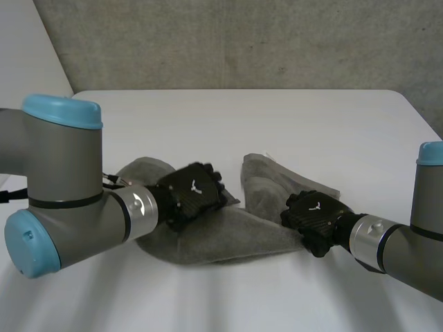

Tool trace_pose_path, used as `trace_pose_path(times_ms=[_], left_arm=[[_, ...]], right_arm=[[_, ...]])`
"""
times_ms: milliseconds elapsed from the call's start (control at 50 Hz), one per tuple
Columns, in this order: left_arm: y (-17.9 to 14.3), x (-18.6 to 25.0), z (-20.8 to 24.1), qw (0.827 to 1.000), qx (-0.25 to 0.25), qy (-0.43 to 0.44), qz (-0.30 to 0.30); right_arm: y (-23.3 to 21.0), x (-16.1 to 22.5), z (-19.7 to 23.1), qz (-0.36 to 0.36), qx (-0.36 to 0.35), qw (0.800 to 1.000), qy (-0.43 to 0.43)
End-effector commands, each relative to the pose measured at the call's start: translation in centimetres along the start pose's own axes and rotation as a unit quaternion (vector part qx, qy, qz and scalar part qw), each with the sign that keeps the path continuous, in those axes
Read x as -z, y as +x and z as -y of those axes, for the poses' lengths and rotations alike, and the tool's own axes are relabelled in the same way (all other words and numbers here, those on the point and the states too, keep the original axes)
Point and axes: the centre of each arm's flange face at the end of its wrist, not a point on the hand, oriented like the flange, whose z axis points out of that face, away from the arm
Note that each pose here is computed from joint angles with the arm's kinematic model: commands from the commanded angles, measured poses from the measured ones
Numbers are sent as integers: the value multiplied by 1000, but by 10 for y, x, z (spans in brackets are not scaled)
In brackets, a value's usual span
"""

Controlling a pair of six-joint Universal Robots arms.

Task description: Fold the towel.

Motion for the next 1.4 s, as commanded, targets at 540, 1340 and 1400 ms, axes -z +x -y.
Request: trace_pose_path(times_ms=[540,1340,1400], left_arm=[[-19,-55,-13,995,-39,29,82],[-27,-32,-28,995,-35,-22,92],[-33,-30,-30,992,-35,-39,112]], right_arm=[[-2,-1,-4,7,-2,1000,-4],[-5,-4,-9,14,-6,1000,-11],[-3,-3,-8,11,-5,1000,-11]])
